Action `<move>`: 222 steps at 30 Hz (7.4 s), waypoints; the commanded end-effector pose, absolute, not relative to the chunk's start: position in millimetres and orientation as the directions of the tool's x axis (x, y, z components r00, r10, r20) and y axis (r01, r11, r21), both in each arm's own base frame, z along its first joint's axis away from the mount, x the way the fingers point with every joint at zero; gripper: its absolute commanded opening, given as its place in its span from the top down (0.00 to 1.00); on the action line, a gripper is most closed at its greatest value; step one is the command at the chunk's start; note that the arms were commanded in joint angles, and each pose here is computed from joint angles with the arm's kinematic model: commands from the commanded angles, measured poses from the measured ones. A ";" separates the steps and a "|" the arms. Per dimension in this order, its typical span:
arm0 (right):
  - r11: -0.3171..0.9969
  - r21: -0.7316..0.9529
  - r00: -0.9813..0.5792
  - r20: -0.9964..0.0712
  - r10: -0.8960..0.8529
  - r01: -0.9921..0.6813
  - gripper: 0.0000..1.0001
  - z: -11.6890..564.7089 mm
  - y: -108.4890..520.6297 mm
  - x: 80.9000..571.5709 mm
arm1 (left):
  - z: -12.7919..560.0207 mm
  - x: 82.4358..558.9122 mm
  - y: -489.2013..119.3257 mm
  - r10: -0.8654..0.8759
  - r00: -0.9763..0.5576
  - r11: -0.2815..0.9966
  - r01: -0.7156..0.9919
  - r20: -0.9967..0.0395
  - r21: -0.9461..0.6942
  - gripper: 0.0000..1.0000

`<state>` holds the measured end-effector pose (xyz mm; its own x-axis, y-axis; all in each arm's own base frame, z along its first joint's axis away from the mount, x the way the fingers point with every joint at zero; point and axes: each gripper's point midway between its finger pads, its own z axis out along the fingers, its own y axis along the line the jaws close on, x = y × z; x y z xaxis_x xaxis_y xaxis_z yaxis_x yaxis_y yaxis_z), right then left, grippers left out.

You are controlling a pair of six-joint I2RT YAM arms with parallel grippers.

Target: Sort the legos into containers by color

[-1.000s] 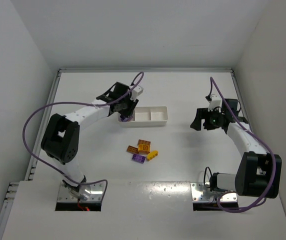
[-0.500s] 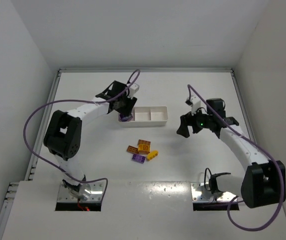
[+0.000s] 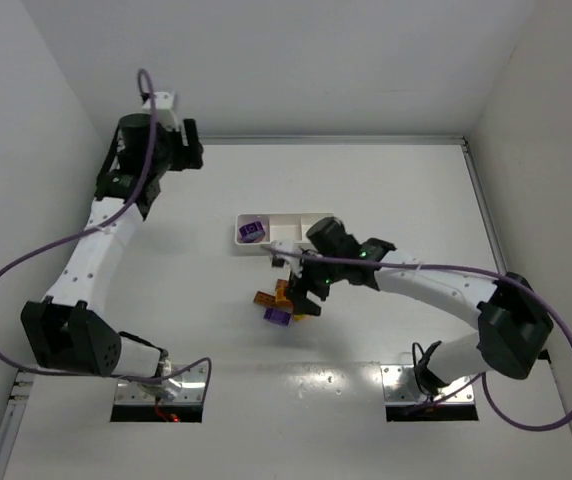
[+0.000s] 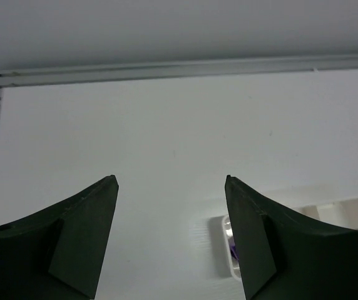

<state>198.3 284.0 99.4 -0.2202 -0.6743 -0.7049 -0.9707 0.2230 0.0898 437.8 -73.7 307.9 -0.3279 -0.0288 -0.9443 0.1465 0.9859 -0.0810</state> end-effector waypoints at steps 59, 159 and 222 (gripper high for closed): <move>0.362 0.029 -0.232 -0.814 -0.533 -0.932 0.95 169.8 398.3 271.3 | 263.9 406.8 5.6 -0.198 -0.404 0.976 0.005 -0.893 -0.218 0.25; 0.732 -0.032 -0.479 -0.736 -0.478 -0.681 0.35 141.2 187.8 333.0 | 191.6 308.2 -153.7 0.337 -0.429 0.609 0.778 -0.838 -0.153 0.25; 0.961 0.174 -0.705 -0.709 -0.028 -0.214 0.35 108.2 5.8 296.7 | 183.5 315.6 -315.0 0.616 -0.055 0.431 0.858 -0.786 0.278 0.86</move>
